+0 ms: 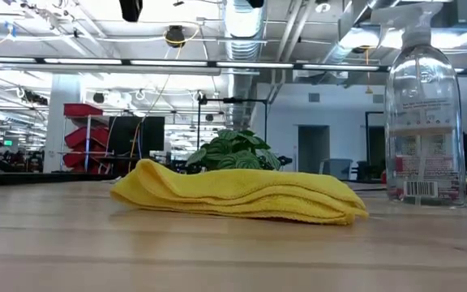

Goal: Apply microfiber cloth
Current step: Wipe the front of the black cellphone with the yellow microfiber cloth

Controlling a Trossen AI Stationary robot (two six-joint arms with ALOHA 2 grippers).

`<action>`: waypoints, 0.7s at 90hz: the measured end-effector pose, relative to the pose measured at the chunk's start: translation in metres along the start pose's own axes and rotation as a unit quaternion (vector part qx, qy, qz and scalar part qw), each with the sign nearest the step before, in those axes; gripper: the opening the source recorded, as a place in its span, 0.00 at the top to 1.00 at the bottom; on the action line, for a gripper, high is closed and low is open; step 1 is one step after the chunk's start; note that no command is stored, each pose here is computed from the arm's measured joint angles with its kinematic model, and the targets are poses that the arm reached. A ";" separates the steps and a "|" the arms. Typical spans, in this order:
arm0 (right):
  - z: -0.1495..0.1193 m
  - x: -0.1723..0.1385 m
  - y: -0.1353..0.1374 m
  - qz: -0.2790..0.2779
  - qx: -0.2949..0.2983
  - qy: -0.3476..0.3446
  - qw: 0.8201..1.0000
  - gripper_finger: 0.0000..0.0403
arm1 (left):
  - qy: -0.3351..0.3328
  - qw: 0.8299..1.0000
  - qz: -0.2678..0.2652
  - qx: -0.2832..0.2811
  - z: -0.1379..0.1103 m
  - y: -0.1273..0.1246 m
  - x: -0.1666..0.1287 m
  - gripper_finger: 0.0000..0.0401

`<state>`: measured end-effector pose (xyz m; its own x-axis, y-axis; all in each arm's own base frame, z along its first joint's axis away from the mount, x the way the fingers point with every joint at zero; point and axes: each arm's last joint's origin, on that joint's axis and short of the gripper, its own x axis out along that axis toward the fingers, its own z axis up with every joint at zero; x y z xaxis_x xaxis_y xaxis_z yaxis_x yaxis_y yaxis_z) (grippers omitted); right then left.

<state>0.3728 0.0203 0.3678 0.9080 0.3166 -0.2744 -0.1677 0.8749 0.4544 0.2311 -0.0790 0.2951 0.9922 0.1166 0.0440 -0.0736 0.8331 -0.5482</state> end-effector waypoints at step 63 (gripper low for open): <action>-0.004 0.000 -0.002 -0.011 0.003 0.018 1.000 0.95 | 0.069 0.997 0.003 0.032 0.000 0.002 0.032 0.93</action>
<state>0.3716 0.0198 0.3638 0.8972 0.3095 -0.3149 -0.1447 0.8800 0.4524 0.2625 -0.0734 0.2958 0.9958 0.0497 -0.0765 -0.0811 0.8662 -0.4931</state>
